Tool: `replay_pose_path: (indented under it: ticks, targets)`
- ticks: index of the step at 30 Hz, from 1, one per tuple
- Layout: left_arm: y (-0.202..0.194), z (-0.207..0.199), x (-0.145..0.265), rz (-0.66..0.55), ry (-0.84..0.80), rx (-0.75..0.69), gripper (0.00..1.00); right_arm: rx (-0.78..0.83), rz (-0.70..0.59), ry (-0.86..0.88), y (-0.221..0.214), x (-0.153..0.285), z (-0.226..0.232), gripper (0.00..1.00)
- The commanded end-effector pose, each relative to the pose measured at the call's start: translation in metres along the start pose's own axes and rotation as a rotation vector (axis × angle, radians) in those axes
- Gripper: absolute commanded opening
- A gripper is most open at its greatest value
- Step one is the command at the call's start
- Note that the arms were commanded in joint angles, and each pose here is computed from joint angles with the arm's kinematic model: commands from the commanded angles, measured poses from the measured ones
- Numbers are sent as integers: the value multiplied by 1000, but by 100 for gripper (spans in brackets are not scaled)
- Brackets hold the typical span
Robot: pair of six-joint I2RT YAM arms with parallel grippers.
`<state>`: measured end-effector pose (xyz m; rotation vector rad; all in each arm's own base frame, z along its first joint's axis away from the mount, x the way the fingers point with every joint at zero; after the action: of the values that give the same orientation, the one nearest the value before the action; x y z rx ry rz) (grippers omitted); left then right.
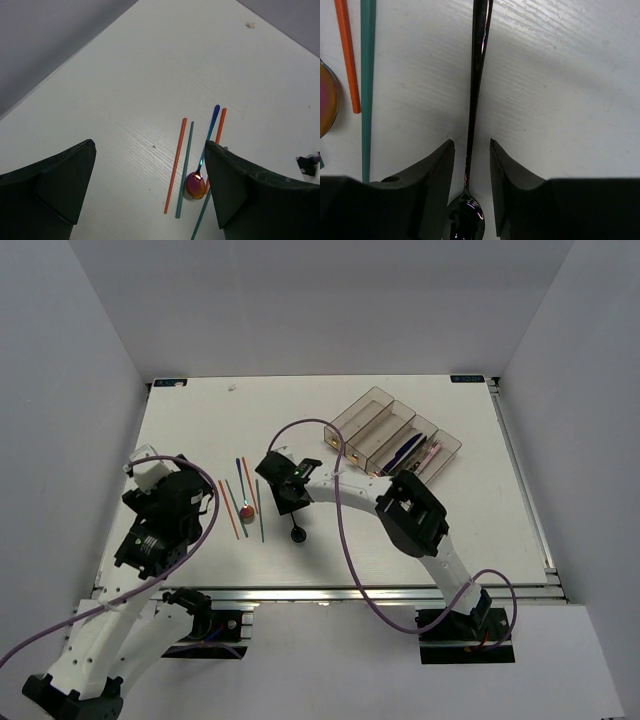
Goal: Sort the eating utensils into containers
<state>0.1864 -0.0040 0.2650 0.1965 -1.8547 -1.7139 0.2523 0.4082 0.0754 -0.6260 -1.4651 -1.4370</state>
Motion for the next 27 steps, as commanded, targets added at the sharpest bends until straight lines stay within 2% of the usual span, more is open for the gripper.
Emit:
replay_pose_path:
  ticks: [1, 2, 4, 5, 6, 10, 11, 12, 13, 14, 16, 18, 19, 22, 27]
  targets:
    - [-5, -10, -6, 32, -20, -62, 98, -21, 11, -56, -3, -1, -7, 40]
    - [-6, -12, -7, 39, -19, -72, 98, -20, 26, -66, -10, -5, -11, 38]
    - [-7, -14, -8, 46, -32, -80, 98, -27, 51, -57, -17, -7, -13, 24]
    - [-6, -14, -7, 42, -36, -78, 98, -26, 75, -54, -24, -9, -15, 16]
    - [-6, -14, -7, 39, -37, -74, 98, -33, 73, -41, -24, -6, -14, 0]
    - [-5, -11, -4, 24, -50, -58, 98, -65, 24, 37, -14, 17, -9, 0]
    - [-4, -11, -3, 23, -57, -56, 98, -65, 25, 89, -9, 24, -6, 0]
    - [-4, -12, -3, 17, -68, -56, 98, -85, -36, 183, 6, 43, -1, 0]
    - [-4, -15, -3, 22, -91, -58, 98, -131, -64, 233, 23, 51, -12, 0]
    - [-6, -17, -3, 26, -106, -63, 98, -192, -92, 335, 39, 80, -13, 0]
    - [-8, -23, -3, 34, -147, -72, 98, -327, -167, 390, 67, 87, -54, 0]
    - [-9, -27, -4, 42, -167, -84, 98, -443, -244, 465, 90, 112, -77, 0]
    - [-11, -30, -5, 53, -179, -91, 98, -510, -312, 454, 105, 117, -104, 0]
    - [-12, -32, -6, 60, -183, -103, 98, -693, -391, 430, 132, 123, -149, 0]
    - [-13, -33, -6, 61, -189, -103, 98, -987, -539, 187, 163, 116, -222, 0]
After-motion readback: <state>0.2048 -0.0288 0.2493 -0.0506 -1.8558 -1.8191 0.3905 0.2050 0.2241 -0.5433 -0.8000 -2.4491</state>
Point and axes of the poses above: each gripper's point midway between its finger pads, its own x axis back along the fingers, its own z axis along the line the jaws close on, y = z × x, the point moved 6 cm from there along x, back along the fingers, and after that the axes turned 13 degrees about -x, right-handed, at the moved point
